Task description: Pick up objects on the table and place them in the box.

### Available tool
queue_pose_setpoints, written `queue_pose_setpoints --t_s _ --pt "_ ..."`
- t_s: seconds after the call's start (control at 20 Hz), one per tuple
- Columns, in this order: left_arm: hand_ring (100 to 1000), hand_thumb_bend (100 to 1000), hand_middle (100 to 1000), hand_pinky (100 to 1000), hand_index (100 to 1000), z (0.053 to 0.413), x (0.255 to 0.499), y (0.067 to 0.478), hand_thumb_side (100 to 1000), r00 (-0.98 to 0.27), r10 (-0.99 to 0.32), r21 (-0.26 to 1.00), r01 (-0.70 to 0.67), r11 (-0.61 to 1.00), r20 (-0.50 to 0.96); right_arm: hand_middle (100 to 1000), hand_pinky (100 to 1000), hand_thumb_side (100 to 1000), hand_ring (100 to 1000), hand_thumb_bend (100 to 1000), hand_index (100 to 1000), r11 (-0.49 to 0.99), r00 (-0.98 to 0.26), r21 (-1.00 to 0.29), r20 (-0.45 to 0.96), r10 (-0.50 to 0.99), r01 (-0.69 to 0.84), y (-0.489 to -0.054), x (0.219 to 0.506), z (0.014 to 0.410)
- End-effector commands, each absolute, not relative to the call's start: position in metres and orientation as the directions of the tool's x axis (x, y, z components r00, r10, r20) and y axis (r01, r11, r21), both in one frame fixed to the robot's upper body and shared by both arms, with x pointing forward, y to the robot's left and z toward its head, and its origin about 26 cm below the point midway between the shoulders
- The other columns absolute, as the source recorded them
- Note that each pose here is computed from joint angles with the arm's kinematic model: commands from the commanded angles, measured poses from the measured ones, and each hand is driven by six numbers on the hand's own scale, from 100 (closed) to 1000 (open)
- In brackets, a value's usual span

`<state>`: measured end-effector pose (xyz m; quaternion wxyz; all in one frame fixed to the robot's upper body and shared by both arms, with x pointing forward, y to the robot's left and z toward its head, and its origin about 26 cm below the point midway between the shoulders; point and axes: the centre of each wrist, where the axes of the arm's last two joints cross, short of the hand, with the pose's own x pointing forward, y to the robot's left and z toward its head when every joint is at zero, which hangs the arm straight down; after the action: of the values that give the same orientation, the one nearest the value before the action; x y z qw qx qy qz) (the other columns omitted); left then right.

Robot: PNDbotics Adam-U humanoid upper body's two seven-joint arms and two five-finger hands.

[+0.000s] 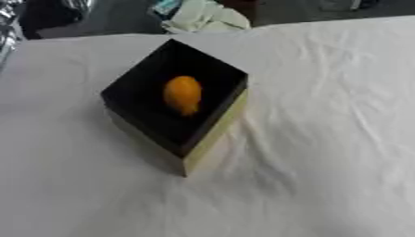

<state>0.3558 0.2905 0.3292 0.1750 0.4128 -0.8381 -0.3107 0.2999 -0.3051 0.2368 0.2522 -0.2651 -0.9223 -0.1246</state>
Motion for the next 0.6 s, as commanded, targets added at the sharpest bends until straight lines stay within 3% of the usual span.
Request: queue_pose_setpoints --t_s 0.05,0.15,0.35,0.45,0.6 --pt "672 100 793 571 757 0.347 0.340 0.311 701 -0.586 -0.809 0.567 -0.653 0.502 0.042 697 772 1000 750 275 853 0.821 -0.743 0.091 0.491 0.455 0.563 -0.310 0.296 0.248" --pt "639 100 763 579 745 0.344 0.336 0.320 786 -0.587 -0.806 0.518 -0.667 0.536 0.078 697 772 1000 751 276 854 0.820 -0.743 0.093 0.490 0.456 0.565 -0.310 0.296 0.248" --pt "643 100 769 603 739 0.335 0.328 0.335 865 -0.593 -0.792 0.435 -0.681 0.589 0.143 697 771 1000 750 279 854 0.818 -0.744 0.096 0.486 0.459 0.567 -0.310 0.296 0.249" --pt "608 100 757 513 725 0.326 0.326 0.341 905 -0.602 -0.775 0.405 -0.671 0.621 0.192 697 771 1000 750 279 854 0.817 -0.744 0.098 0.484 0.460 0.568 -0.311 0.296 0.249" --pt "603 100 756 507 719 0.311 0.322 0.352 953 -0.614 -0.742 0.359 -0.651 0.669 0.269 697 771 1000 751 280 854 0.815 -0.744 0.100 0.483 0.462 0.571 -0.311 0.296 0.250"
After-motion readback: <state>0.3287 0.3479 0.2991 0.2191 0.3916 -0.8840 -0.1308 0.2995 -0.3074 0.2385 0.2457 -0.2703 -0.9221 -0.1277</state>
